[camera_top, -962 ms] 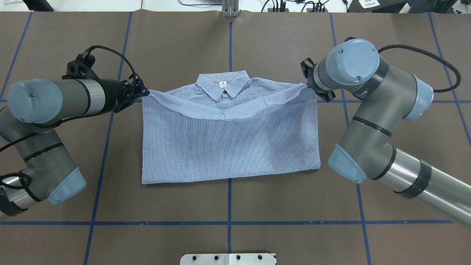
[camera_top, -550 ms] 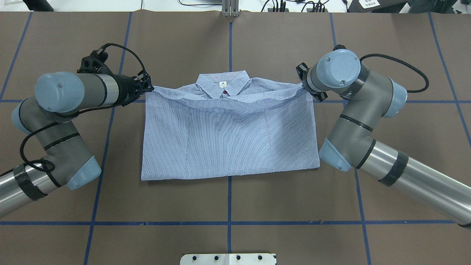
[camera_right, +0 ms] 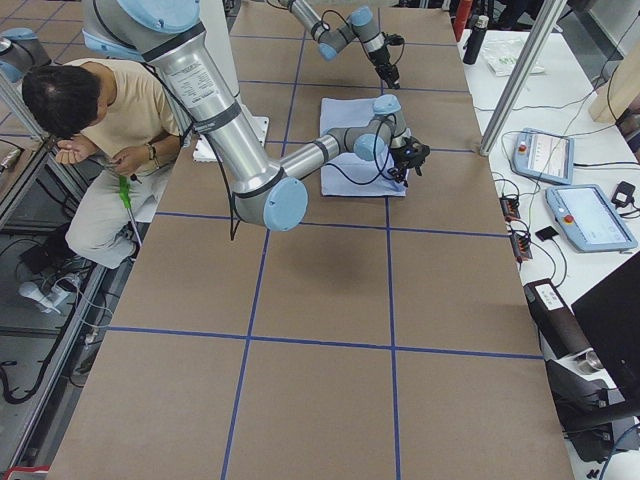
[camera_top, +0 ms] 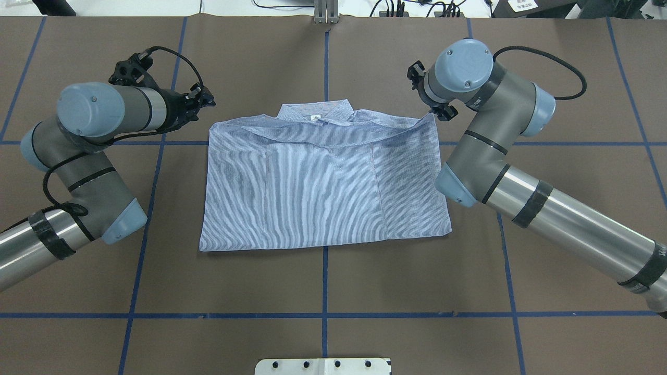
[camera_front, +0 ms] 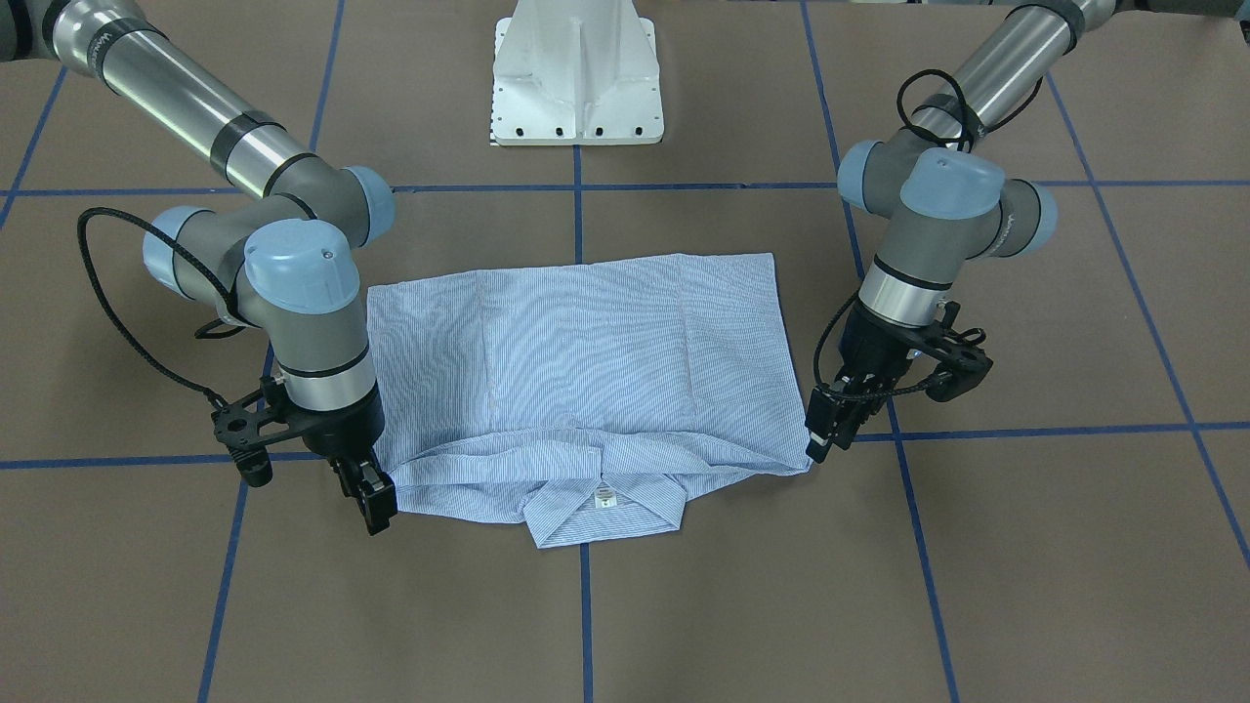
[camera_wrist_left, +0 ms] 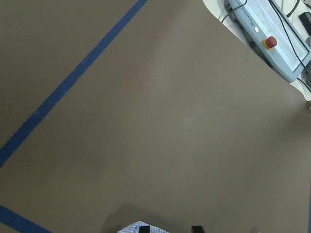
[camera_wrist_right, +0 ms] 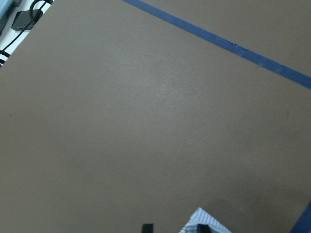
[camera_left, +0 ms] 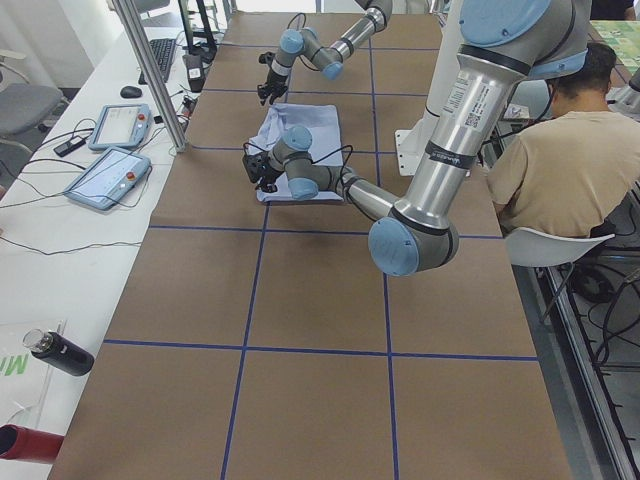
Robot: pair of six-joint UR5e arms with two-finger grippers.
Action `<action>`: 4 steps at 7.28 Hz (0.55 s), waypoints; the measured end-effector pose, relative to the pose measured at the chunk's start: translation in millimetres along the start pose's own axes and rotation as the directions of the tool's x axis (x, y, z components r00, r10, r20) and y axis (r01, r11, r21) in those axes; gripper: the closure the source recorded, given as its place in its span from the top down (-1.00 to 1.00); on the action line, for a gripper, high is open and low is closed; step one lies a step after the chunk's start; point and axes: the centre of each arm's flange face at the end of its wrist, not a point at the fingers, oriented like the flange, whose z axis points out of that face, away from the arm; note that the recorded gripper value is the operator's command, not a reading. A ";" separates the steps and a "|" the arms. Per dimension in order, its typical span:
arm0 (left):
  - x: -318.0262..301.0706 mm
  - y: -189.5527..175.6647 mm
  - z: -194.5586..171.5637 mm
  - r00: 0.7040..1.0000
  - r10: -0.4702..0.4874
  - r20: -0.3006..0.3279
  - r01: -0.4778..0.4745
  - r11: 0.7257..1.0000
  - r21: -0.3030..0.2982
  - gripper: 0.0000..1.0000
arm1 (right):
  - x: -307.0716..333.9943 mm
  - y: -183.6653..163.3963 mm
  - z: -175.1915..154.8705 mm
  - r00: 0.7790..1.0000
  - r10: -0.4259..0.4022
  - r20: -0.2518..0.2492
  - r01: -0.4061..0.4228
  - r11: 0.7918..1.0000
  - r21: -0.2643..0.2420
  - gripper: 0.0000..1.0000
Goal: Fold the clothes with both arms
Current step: 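Open both grippers and raise them away from the folded shirt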
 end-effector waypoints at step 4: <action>10.6 -12.8 -17.1 1.000 0.005 -0.025 -0.006 0.998 -0.057 0.31 | -4.0 -5.6 -42.3 0.999 -0.011 0.050 0.016 0.996 -0.088 1.00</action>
